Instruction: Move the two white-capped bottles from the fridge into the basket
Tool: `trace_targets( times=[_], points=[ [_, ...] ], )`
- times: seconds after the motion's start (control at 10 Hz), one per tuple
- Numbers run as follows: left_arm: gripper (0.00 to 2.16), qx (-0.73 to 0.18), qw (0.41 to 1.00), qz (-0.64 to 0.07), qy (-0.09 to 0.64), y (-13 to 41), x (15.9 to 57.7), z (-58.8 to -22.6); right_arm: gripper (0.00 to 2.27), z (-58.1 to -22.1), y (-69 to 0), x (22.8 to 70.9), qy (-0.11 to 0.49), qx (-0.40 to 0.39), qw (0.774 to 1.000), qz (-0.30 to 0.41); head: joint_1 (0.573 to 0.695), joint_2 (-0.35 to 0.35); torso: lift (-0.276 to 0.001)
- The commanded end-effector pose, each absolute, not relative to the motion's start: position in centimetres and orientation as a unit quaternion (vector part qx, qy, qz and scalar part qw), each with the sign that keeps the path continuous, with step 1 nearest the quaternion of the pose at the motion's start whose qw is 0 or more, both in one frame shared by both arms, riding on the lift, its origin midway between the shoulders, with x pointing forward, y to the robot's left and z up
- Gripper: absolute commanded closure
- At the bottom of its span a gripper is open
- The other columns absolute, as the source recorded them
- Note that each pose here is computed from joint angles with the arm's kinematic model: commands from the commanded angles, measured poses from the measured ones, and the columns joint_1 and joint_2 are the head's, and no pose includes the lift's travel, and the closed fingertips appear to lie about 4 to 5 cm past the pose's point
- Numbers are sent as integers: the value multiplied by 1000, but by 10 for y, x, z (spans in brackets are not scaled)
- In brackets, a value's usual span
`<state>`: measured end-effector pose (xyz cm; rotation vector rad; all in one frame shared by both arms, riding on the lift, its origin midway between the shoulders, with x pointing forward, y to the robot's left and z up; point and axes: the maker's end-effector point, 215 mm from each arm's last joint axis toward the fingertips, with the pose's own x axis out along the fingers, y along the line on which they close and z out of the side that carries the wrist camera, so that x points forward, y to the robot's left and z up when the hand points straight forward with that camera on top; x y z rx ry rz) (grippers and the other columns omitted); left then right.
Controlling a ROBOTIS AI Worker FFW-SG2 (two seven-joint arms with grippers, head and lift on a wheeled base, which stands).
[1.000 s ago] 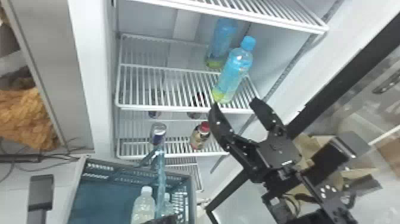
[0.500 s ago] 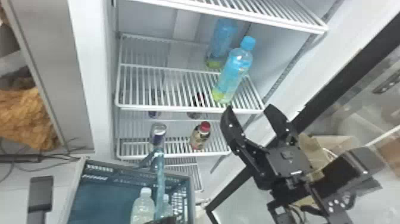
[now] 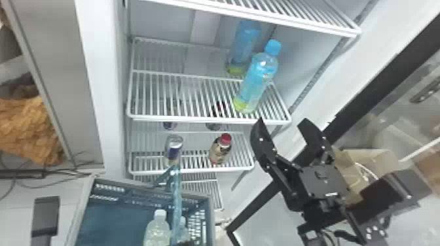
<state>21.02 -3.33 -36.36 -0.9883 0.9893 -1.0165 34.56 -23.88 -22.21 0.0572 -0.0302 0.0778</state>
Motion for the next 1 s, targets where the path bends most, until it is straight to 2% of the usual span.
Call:
trace_targets(
  times=[0.0,0.9],
  points=[
    [1193,-434,648,-449,437,-34,209,-364,185,-224,-239,346,-15,31,999,38,695,-350,0],
    [1193,-433,649,-449,436,-34,211,-363,185,-222,-236,347,-21,33,998,43,695,-350,0]
  ],
)
